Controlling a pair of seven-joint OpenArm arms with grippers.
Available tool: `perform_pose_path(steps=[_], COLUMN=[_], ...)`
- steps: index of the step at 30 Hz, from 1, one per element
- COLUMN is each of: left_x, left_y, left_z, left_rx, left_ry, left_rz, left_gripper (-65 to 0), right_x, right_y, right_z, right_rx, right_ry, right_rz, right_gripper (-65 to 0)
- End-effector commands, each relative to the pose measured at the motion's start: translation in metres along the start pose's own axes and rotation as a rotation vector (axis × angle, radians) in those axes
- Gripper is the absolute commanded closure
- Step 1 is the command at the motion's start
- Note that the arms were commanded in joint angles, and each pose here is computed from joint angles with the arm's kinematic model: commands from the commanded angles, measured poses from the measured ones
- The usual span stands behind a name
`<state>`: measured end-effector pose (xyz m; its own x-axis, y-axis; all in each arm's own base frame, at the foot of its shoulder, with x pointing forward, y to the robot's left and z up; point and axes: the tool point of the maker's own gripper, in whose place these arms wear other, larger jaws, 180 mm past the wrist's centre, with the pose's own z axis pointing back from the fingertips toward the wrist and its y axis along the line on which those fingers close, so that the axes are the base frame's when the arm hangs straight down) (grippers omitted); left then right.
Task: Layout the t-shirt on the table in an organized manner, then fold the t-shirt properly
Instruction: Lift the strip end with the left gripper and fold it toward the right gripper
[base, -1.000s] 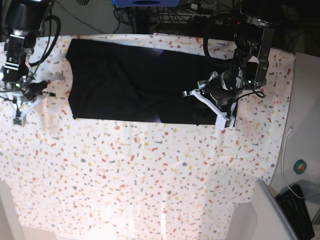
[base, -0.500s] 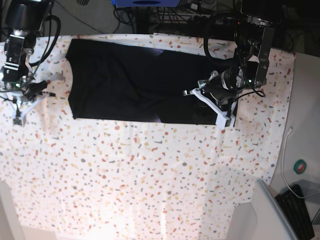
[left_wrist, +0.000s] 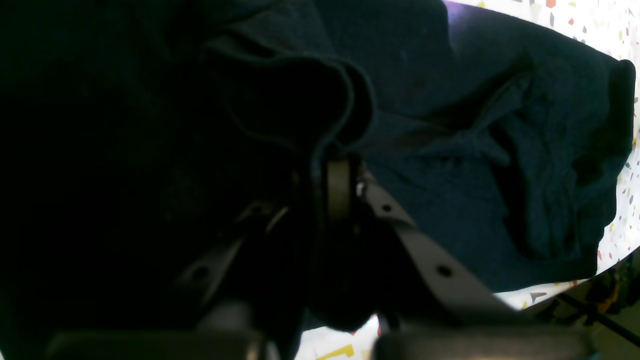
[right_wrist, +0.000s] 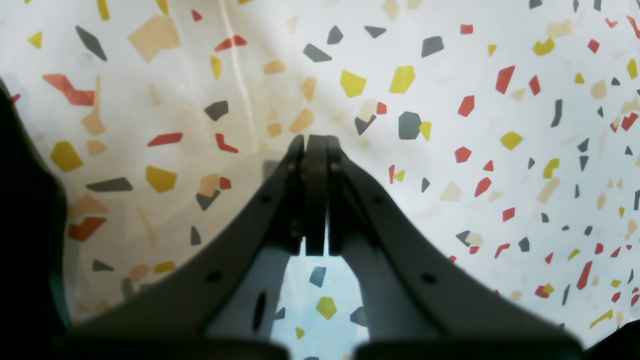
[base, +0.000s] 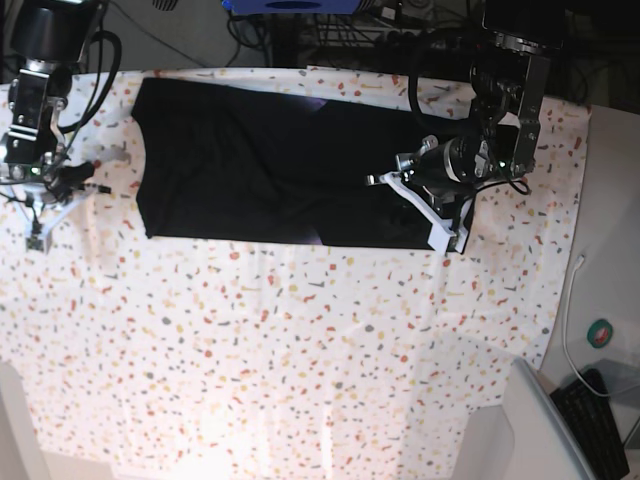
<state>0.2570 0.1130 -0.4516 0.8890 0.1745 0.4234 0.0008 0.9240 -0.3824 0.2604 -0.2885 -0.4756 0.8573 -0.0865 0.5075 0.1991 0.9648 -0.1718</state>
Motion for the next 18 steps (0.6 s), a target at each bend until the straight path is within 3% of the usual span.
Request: perform_pose_path(steps=[1, 18], left_x=[0.0137, 0.0145], left_y=[-0.0041, -0.0051], left_z=[0.0040, 0.0031], left_rx=[-0.014, -0.016], left_ry=[-0.038, -0.038], left_rz=[-0.013, -0.015], left_gripper=[0.0, 0.0], right_x=[0.0176, 0.0177], right_y=[-0.0066, -0.0052], right_z=[0.0025, 0.0024], right_rx=[-0.013, -0.010], right_ry=[-0.049, -0.049], right_rz=[0.001, 0.005], right_gripper=[0.0, 0.0])
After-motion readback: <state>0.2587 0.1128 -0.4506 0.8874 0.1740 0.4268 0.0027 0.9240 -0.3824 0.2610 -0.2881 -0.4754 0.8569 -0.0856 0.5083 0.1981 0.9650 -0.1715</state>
